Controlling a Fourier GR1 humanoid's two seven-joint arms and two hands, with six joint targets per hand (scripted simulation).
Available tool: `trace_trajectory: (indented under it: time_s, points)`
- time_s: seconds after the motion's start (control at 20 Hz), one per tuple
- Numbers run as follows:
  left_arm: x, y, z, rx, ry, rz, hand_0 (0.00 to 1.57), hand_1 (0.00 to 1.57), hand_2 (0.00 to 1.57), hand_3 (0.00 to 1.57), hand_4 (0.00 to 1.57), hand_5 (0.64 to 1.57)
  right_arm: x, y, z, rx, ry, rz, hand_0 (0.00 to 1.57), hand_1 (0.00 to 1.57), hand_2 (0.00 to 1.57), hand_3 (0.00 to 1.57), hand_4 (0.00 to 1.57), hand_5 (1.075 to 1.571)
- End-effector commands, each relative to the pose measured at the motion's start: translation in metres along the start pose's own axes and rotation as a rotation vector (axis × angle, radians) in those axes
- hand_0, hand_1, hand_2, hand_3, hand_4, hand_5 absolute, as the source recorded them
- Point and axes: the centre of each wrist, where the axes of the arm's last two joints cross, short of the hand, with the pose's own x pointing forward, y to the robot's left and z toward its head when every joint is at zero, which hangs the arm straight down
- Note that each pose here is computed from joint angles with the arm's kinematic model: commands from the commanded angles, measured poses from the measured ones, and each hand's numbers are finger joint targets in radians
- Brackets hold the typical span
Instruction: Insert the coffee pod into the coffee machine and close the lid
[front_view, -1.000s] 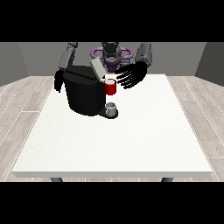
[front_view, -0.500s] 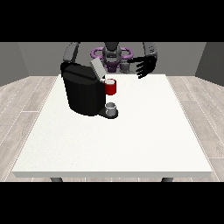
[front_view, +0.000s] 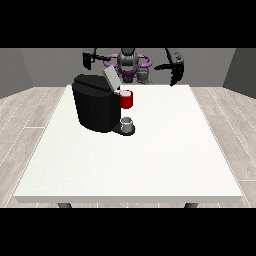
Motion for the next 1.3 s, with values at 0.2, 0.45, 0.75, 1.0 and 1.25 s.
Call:
trace_trajectory:
  time_s: [0.2, 0.45, 0.75, 1.0, 1.25]
  points:
    - [-0.034, 0.019, 0.053, 0.050, 0.033, 0.043, 0.00, 0.00, 0.00, 0.00, 0.32, 1.571, 0.073, 0.045, -0.016, 0.075, -0.172, 0.054, 0.00, 0.00, 0.00, 0.00, 0.19, 1.571]
    - [-0.005, 0.003, 0.033, 0.003, -0.074, 0.058, 0.00, 0.00, 0.00, 0.00, 0.30, 1.571, 0.094, 0.037, -0.012, -0.016, -0.244, 0.156, 0.00, 0.00, 0.00, 0.00, 0.44, 1.571]
    - [0.019, -0.027, 0.008, -0.090, -0.204, 0.041, 0.00, 0.00, 0.00, 0.00, 0.18, 1.571, 0.112, 0.048, -0.056, -0.087, -0.290, 0.158, 0.00, 0.00, 0.00, 0.00, 0.29, 1.571]
    - [0.020, -0.027, 0.016, -0.073, -0.230, 0.031, 0.00, 0.00, 0.00, 0.00, 0.19, 1.571, 0.138, 0.061, -0.070, -0.113, -0.308, 0.218, 0.00, 0.00, 0.00, 0.00, 0.21, 1.571]
    - [0.032, -0.010, 0.028, -0.083, -0.273, 0.020, 0.00, 0.00, 0.00, 0.00, 0.21, 1.571, 0.127, 0.061, -0.081, -0.135, -0.291, 0.268, 0.00, 0.00, 0.00, 0.00, 0.34, 1.571]
